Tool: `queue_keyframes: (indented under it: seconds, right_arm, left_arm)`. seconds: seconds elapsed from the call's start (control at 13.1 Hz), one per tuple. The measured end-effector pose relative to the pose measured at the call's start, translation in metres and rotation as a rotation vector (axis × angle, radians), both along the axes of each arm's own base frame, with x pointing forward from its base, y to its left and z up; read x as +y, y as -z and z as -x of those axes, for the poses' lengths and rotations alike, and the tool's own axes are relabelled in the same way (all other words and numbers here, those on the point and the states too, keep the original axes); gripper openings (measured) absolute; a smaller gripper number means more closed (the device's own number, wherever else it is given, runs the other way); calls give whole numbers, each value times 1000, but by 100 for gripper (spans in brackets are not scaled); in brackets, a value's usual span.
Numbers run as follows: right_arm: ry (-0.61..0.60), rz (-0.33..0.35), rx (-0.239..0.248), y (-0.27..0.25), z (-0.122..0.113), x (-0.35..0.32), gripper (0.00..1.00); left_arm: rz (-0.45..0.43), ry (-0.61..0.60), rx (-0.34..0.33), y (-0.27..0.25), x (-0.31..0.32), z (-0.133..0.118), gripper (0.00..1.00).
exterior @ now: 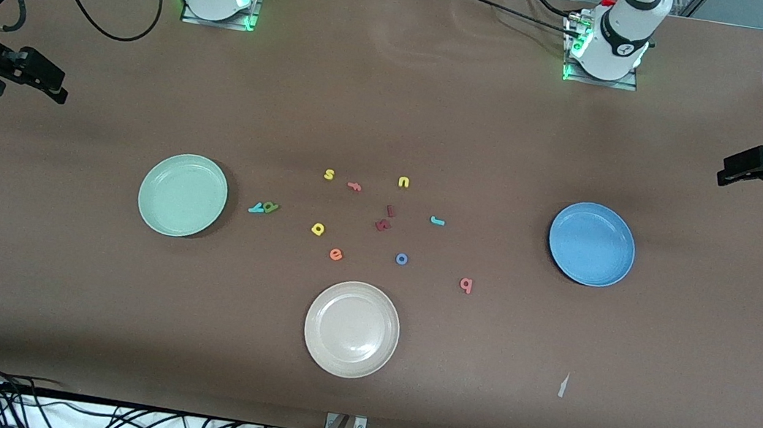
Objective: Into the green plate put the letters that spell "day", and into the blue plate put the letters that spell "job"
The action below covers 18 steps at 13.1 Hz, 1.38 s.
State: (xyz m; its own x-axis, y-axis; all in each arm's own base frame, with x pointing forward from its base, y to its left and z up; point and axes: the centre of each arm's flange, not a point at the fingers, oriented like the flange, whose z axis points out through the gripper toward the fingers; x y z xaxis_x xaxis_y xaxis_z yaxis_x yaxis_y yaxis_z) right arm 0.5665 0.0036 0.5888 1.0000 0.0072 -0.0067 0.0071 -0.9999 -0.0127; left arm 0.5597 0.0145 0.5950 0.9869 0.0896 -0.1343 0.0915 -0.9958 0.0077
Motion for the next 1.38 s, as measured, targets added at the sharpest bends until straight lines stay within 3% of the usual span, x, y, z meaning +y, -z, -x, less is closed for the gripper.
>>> queue_keyframes:
  seconds: [1.38]
  right_arm:
    - [0, 12, 1, -2, -4, -1, 100]
  left_arm:
    - [0, 2, 0, 0, 1, 0, 100]
